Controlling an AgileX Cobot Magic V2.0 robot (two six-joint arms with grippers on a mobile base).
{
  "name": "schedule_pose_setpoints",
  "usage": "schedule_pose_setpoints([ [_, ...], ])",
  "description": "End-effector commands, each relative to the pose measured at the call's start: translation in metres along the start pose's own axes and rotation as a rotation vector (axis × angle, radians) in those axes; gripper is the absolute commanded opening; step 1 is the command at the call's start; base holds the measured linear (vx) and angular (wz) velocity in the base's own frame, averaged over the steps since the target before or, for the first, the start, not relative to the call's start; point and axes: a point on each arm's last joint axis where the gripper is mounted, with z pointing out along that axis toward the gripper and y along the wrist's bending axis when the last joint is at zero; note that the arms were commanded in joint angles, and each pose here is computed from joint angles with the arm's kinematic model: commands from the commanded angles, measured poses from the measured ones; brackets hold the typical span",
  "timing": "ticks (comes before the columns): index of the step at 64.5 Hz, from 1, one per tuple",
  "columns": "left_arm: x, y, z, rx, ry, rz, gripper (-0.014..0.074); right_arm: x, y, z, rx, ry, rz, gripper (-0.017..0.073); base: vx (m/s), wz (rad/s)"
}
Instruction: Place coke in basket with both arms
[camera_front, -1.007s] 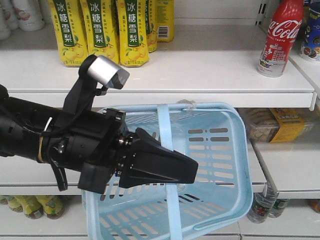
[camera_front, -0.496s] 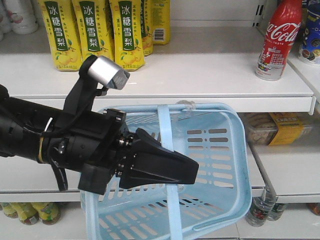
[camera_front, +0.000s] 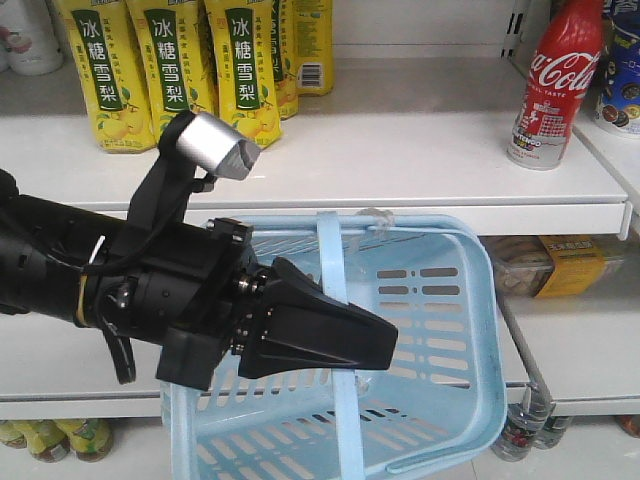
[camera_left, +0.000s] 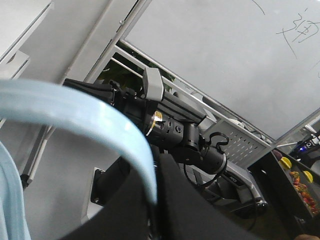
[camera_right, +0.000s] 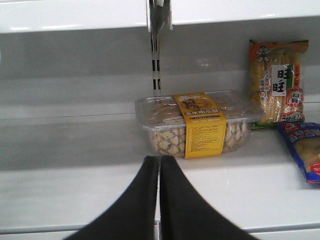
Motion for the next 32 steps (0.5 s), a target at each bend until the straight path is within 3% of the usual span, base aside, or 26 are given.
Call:
schedule_pose_setpoints([
  [1,-0.0054,-0.0347,-0.0062,0.206,-0.004,0.043,-0.0006,-0.0034,0.0019,-0.0008,-0.021,-0.074,-0.016,-0.0004,0.03,0.00],
  [32,-0.0054,-0.0347,-0.0062,0.206,-0.004,0.043,-0.0006,-0.0034,0.0019,-0.0008,-0.021,-0.074,-0.016,-0.0004,0.02,0.01],
])
